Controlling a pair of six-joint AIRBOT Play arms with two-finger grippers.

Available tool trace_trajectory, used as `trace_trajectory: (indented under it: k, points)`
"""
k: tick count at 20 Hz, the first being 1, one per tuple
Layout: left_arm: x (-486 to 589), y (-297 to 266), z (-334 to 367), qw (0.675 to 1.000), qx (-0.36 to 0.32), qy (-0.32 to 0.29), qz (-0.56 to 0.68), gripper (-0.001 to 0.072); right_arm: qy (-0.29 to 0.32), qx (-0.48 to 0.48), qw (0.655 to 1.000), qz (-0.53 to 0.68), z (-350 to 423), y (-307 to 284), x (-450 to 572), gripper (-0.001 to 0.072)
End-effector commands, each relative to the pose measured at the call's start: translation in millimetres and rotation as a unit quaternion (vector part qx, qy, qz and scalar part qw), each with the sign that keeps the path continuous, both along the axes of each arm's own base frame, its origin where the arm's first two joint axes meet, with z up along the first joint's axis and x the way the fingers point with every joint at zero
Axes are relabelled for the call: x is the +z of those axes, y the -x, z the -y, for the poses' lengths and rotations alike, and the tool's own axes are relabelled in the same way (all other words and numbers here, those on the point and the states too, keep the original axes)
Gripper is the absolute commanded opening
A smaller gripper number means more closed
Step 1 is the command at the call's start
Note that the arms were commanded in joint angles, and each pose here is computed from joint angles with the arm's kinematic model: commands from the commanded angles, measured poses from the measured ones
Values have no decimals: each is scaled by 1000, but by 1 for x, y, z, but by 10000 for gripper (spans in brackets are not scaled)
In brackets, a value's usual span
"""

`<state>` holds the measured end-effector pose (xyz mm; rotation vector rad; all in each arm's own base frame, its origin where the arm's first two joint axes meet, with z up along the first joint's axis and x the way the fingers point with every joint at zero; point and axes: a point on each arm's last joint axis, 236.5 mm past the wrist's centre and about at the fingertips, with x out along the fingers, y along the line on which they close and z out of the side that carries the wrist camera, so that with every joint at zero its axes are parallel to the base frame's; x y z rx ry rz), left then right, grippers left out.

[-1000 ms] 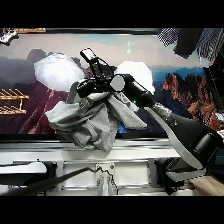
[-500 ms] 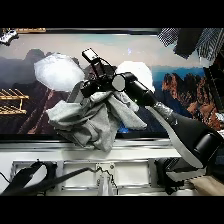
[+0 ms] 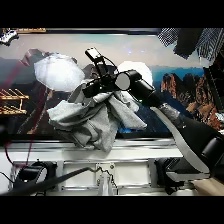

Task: Fold the clothes and pants, and hang the long-sleeved shirts on hangers.

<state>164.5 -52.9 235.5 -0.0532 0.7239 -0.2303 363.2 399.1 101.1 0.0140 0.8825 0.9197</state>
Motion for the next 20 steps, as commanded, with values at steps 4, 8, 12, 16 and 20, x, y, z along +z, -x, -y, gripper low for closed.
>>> trace_trajectory:
  k: [4, 8, 12, 16, 20]
  points:
    - [-43, 32, 40, 993, -93, 35, -59, 18, -25, -4, 998, 49, 8, 2, 47, 34]
    - [-42, 24, 57, 988, -137, 41, -64, 18, -34, -3, 998, 58, 10, 7, 61, 34]
    - [-22, -3, 64, 988, -148, 44, 2, 18, -33, 4, 998, 47, 10, 14, 62, 34]
    - [-3, -18, 75, 984, -160, 60, 52, 17, -29, 8, 999, 42, 11, 17, 59, 34]
    - [-27, -27, 90, 980, -170, 99, 19, 16, -36, 8, 999, 39, 9, 19, 63, 34]
